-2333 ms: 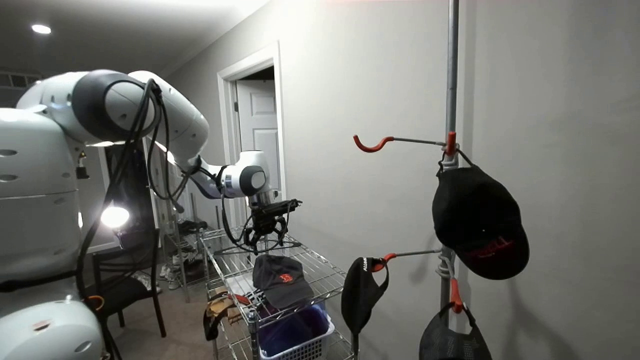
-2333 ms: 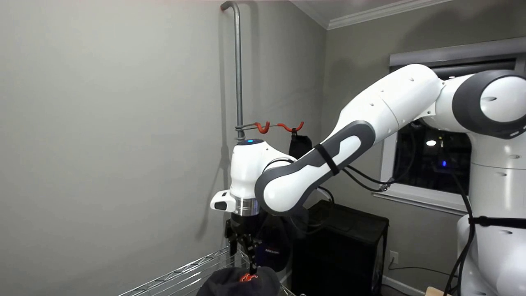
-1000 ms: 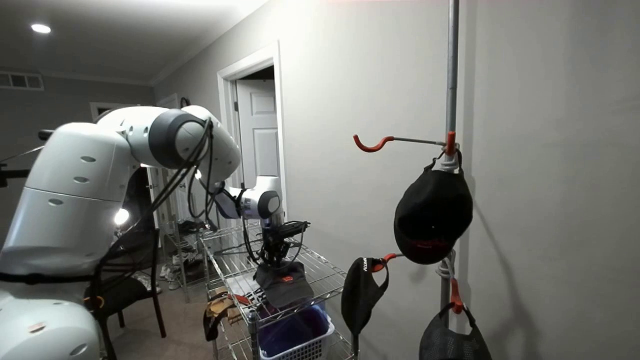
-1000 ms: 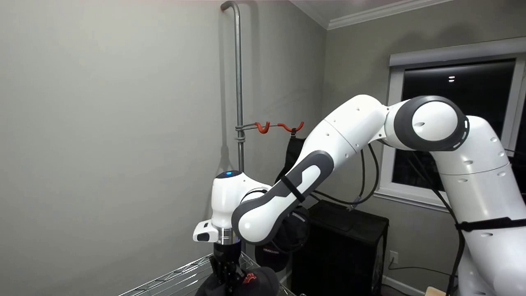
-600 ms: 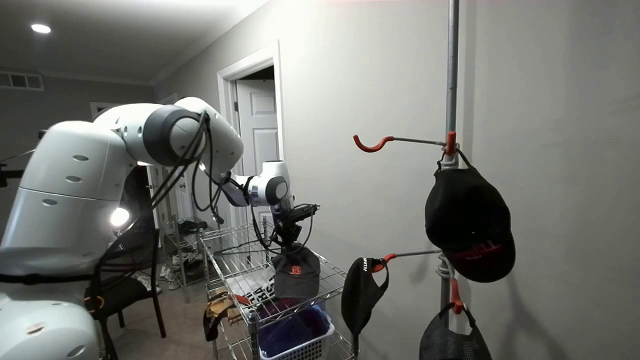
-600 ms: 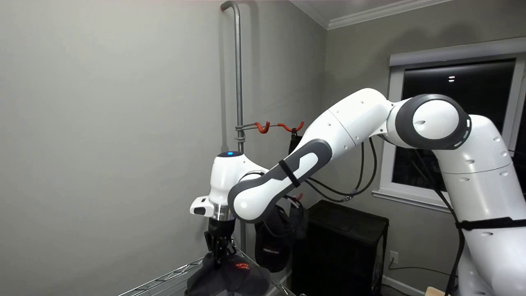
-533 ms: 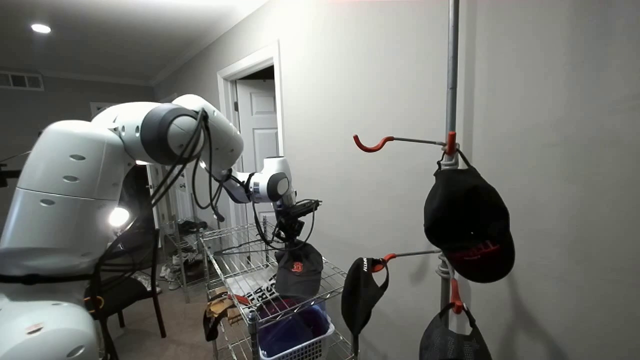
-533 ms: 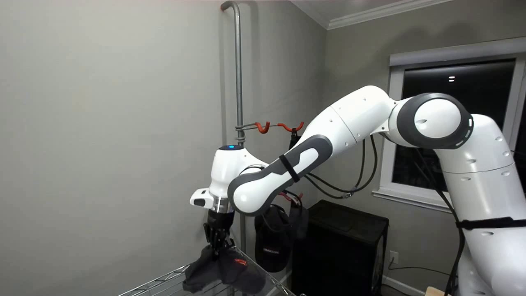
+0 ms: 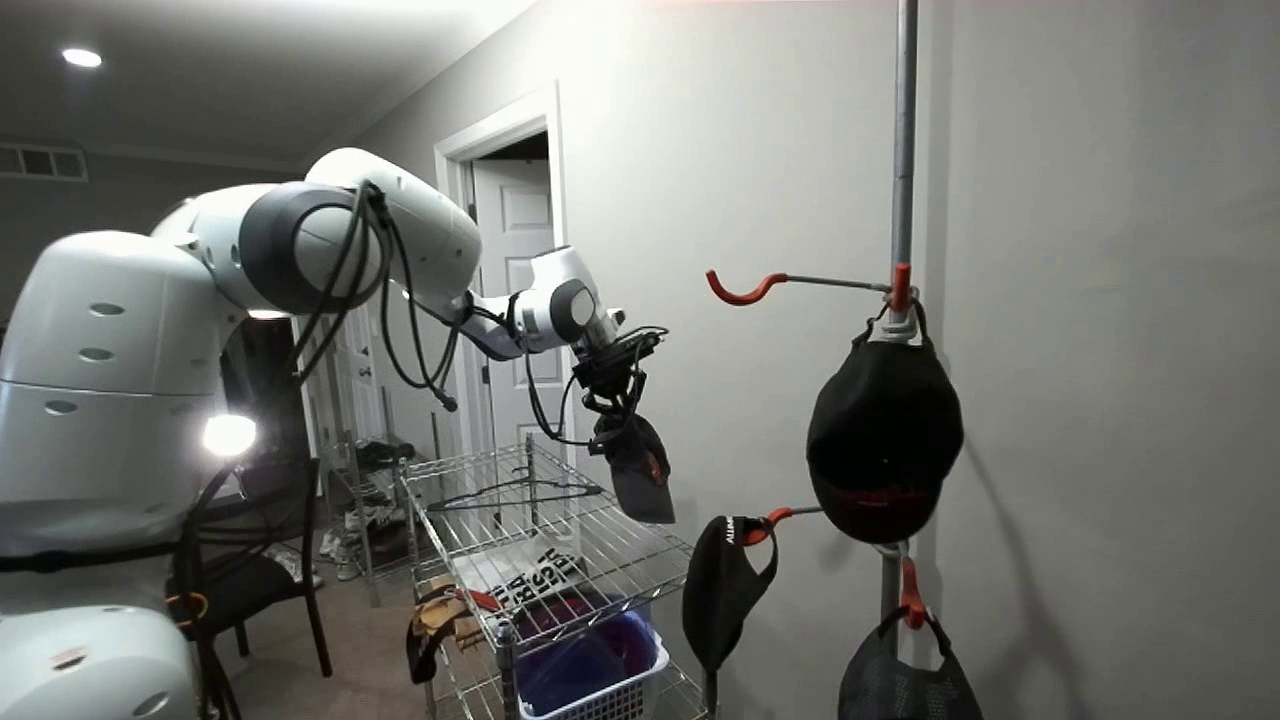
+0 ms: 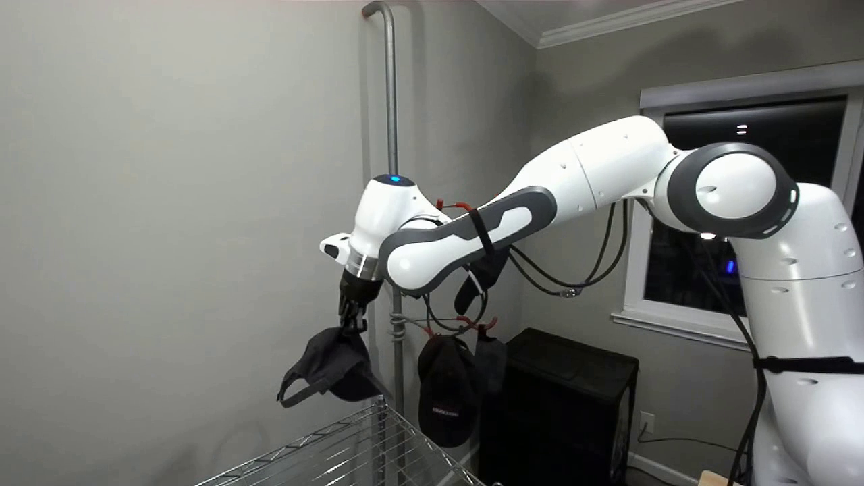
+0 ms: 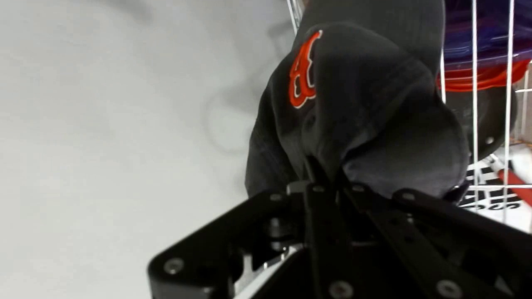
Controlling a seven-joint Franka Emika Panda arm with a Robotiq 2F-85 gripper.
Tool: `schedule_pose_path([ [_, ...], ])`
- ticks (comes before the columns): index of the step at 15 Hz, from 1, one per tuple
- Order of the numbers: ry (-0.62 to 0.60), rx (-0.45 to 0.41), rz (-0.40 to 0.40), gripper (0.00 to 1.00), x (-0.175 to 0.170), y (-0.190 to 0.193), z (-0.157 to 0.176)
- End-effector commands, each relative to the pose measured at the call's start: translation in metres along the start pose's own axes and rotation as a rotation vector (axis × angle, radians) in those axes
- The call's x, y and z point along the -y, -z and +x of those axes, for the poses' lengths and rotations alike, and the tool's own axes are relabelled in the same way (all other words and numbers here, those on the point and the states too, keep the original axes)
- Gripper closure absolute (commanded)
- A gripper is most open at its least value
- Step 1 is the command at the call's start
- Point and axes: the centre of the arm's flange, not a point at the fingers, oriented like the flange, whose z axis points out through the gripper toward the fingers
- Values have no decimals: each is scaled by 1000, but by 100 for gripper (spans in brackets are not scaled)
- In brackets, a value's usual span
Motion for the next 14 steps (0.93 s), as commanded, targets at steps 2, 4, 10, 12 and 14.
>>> schedule_pose_path([
  [2,-156,-9,-202,99,-24,55,18],
  [4,-227,-25,-287,99,-32,79,23],
  [10,-374,-87,-365,99,-35,131,15],
  [12,-327,-105,-332,99,-25,148,3],
  [14,-295,-99,-329,99,-16,168,-13],
])
